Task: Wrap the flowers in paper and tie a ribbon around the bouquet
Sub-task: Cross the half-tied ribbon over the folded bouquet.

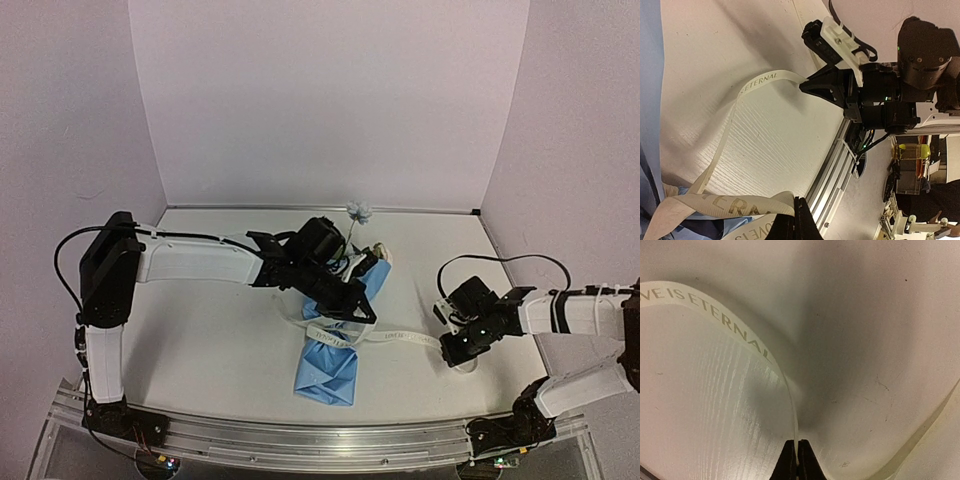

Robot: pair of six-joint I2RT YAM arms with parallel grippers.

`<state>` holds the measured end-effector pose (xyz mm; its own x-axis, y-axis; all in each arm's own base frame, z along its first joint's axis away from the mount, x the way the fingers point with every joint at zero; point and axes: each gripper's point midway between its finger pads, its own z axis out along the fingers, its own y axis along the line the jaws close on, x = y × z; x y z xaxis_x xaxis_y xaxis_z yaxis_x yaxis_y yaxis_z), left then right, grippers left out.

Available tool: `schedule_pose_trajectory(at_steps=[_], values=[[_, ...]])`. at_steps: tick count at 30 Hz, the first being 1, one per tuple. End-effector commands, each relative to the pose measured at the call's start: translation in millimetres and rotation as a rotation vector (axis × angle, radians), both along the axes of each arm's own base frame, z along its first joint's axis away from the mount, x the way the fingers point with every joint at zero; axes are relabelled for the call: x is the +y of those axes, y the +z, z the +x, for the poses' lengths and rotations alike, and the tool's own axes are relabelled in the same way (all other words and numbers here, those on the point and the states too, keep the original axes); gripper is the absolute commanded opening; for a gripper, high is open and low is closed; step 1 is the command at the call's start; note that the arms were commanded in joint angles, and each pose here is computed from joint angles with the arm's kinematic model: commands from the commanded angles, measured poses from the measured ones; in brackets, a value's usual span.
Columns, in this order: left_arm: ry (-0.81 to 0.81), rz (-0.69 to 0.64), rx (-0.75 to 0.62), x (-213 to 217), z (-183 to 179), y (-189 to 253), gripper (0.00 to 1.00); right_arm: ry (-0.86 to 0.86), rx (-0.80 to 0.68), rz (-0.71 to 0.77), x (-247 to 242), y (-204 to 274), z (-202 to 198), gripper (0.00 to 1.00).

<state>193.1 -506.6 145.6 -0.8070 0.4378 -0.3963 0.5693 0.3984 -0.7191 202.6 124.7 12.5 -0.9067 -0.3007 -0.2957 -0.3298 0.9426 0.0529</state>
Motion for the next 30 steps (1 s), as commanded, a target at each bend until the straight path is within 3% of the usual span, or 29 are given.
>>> schedule_pose_trajectory(at_steps=[1, 10, 16, 18, 25, 30], values=[[-0.078, -0.059, -0.102, -17.3, -5.8, 20.6, 0.0, -0.039, -0.063, 0.068, 19.9, 43.1, 30.8, 0.0], [-0.161, -0.002, -0.176, -28.2, -20.0, -4.7, 0.0, -0.026, -0.085, 0.225, 68.3, 145.5, 71.6, 0.0], [-0.199, 0.036, -0.202, -32.5, -30.4, -24.0, 0.01, -0.057, -0.02, 0.359, 95.7, 175.2, 76.1, 0.0], [-0.176, 0.042, -0.222, -33.0, -25.8, -23.0, 0.07, -0.07, 0.025, 0.398, 102.6, 181.6, 71.7, 0.0], [-0.112, -0.024, -0.302, -32.2, -14.6, 6.6, 0.44, -0.05, 0.107, 0.427, 115.9, 184.3, 50.5, 0.0], [-0.092, -0.058, -0.335, -22.5, -15.5, 24.1, 0.56, -0.018, 0.136, 0.421, 123.9, 182.6, 40.2, 0.0]])
